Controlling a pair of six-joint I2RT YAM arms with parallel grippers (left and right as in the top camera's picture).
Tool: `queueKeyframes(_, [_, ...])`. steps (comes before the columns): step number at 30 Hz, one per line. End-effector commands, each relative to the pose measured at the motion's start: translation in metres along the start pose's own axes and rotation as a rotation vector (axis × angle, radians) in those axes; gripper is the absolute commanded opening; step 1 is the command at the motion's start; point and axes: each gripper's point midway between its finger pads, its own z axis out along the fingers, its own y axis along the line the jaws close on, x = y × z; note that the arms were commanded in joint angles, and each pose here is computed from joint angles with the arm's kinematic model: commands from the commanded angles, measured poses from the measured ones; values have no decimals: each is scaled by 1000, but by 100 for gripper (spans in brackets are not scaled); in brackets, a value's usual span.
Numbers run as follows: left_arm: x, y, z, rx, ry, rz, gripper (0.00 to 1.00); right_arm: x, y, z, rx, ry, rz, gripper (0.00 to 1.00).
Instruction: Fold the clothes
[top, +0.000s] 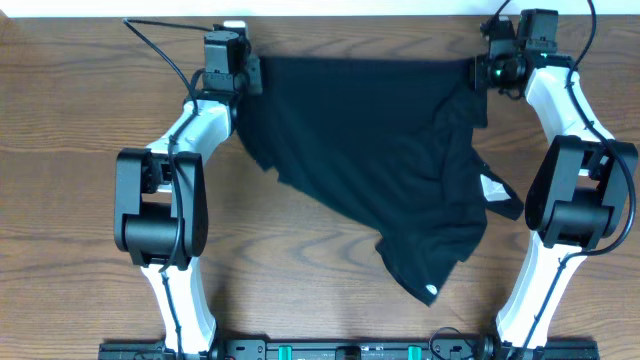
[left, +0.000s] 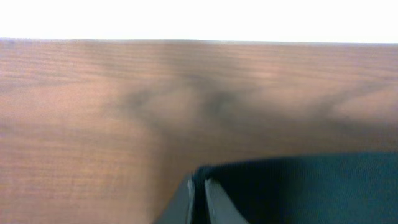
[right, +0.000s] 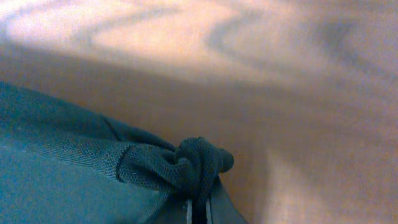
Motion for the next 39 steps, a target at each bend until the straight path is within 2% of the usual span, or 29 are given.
queueKeyframes(1, [-43,-11,-9,1,-149,-5,6,-28,-8,-9,55,-93,49,1])
queueKeyframes(2, [-55,-17,-12,14,-197,-4,6,-34,-10,-10,63,-118,53,1])
queueKeyframes(3, [-61,-22,-13,22,-223,-3,6,-37,-11,-10,65,-132,52,6])
queueKeyframes(4, [-65,-26,-15,30,-243,-2,14,-39,-11,-10,66,-139,53,24])
queueKeyframes(6, [-65,-32,-15,38,-246,1,75,-39,-13,-11,71,-141,54,70])
queueKeyframes(7, [-63,-32,-15,38,-236,3,98,-38,-14,-11,72,-137,57,88])
queueKeyframes(8, [-58,-32,-14,36,-215,5,98,-36,-15,-11,72,-128,61,99])
queueKeyframes(13, [-21,-21,-15,7,-40,15,98,-17,-14,-11,67,-52,84,99])
queueKeyframes(21, [46,4,-64,-47,340,26,100,18,8,-24,-22,106,90,99])
queueKeyframes(25, [81,-15,-73,67,470,8,91,36,31,-28,-121,179,55,98])
queueKeyframes(29, [109,-15,-75,76,549,7,78,53,48,-30,-152,258,48,86])
queueKeyframes(35, [121,-12,-75,72,581,13,76,76,86,-30,-192,366,-49,77])
queueKeyframes(39, [122,-9,-76,64,589,9,76,91,92,-29,-94,442,-68,70])
